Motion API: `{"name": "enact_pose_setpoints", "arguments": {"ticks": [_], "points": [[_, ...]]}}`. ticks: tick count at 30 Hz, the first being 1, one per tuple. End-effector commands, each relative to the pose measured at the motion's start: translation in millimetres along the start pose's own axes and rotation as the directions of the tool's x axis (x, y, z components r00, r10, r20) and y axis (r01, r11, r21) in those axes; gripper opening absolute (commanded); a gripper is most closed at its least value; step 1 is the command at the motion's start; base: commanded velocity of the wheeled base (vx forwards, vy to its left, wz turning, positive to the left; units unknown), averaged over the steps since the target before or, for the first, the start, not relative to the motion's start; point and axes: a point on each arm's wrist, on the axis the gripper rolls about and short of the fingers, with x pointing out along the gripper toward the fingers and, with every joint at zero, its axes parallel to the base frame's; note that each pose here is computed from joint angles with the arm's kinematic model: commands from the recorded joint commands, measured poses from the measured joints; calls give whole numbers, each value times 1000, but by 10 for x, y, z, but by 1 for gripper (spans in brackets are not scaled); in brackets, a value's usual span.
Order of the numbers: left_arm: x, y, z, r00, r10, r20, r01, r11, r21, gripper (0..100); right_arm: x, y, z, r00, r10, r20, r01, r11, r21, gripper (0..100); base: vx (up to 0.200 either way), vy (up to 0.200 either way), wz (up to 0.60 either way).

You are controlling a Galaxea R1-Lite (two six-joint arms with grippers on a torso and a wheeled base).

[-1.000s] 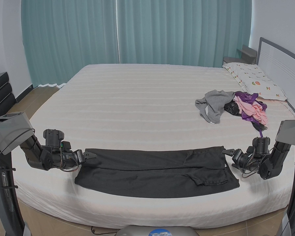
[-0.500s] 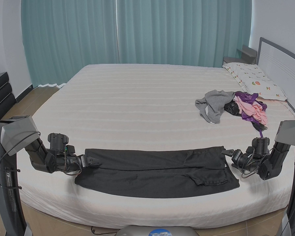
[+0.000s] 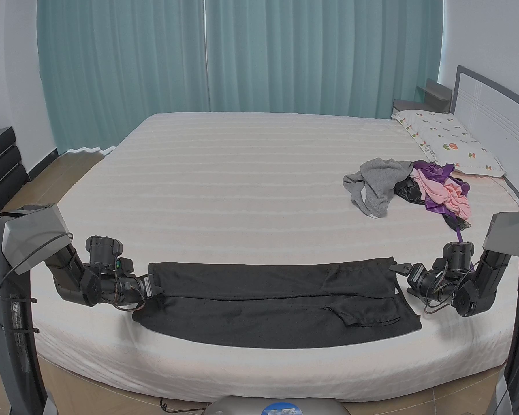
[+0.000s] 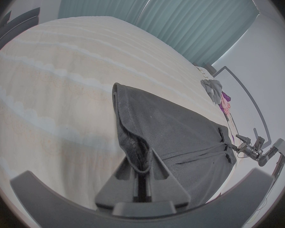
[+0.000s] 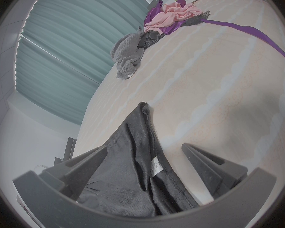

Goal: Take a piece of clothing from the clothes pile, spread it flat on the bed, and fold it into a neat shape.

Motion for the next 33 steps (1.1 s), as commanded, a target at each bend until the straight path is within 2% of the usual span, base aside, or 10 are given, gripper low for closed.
{"name": "enact_pose_setpoints", "arguments": {"ticks": [1,15,21,25,30,33], "points": [[-42,3,28,1000,6,13,-6,1000,-4,0,0,0,0,1000,0,0,0,1000,1,100,0,0,0],[-70,-17,30,999,24,22,-23,1000,-15,0,0,-2,7,1000,0,2,0,1000,2,100,0,0,0],[-69,-32,38,999,20,26,-20,1000,-9,0,-14,-13,55,1000,3,15,-3,1000,18,100,-200,0,0],[-69,-43,71,999,15,36,-15,1000,-7,0,-52,-93,161,999,-12,43,11,999,38,100,0,0,0],[-68,-68,90,999,9,42,-8,1000,-4,0,-45,-103,155,999,-13,42,12,999,38,100,0,0,0],[-55,-113,126,999,0,53,2,1000,-31,0,-40,-101,149,999,-12,41,11,999,37,100,0,0,0]]}}
